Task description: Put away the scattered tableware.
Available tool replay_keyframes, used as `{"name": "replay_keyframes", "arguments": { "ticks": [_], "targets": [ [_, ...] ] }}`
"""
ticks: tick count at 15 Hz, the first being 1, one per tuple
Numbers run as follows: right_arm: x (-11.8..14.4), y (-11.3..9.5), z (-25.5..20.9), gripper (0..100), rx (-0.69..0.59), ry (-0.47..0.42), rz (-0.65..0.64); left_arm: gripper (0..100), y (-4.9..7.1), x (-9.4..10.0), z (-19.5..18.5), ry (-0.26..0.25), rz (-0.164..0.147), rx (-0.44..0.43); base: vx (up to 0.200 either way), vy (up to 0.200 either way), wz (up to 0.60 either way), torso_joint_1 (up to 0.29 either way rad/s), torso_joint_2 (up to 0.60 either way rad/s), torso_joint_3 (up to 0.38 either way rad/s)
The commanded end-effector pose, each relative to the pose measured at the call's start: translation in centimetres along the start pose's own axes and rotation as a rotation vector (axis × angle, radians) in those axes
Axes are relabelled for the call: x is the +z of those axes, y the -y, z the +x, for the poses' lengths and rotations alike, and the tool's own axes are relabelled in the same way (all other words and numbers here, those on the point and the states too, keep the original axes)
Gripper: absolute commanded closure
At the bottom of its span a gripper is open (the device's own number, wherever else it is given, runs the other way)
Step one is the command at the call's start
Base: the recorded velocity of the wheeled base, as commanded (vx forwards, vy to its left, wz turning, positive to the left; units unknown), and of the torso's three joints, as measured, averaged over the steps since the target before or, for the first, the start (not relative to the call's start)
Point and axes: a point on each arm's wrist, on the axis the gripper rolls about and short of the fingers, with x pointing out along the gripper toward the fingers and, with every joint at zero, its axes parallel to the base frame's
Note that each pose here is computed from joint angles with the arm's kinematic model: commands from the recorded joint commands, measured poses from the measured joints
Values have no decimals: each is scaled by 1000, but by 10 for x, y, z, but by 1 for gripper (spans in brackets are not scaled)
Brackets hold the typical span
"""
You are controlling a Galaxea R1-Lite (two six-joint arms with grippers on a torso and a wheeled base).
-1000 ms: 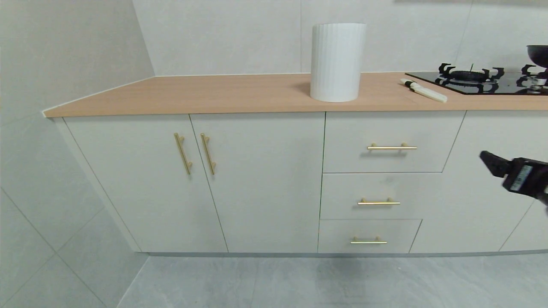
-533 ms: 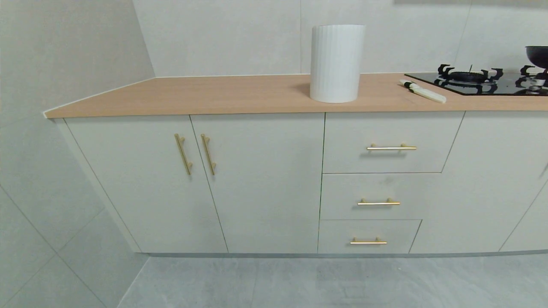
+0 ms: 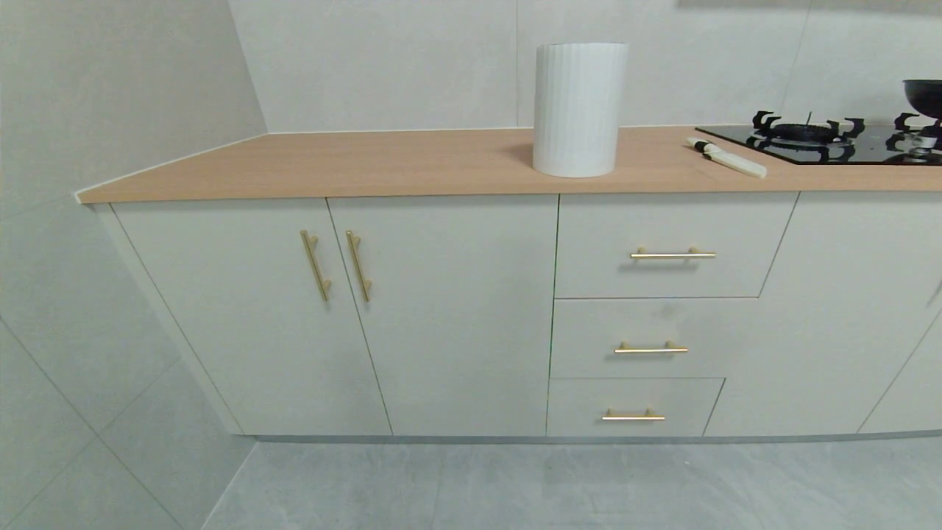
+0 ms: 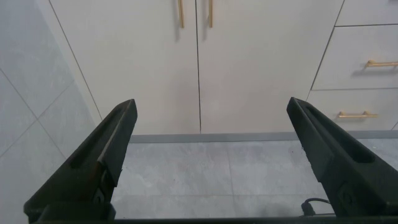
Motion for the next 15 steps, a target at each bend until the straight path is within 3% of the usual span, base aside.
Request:
{"name": "replay_keyframes", "arguments": {
  "ticks": [1,3,6,11,15],
  "targets": [
    [-25,-4,-1,0,27,-40,0,0,0,0,0,0,0,0,0,0,0,0,0,0],
    [-60,-11,6,0,101,-133,-18,0,0,0,0,0,0,0,0,0,0,0,0,0],
    [-94,-17,10,0,118,-179,-23,0,0,0,0,0,0,0,0,0,0,0,0,0],
    [-107,-20,6,0,236,-308,36,0,0,0,0,0,0,0,0,0,0,0,0,0],
    [-107,-20,6,0,241,-313,72,0,0,0,0,0,0,0,0,0,0,0,0,0]
  ]
}}
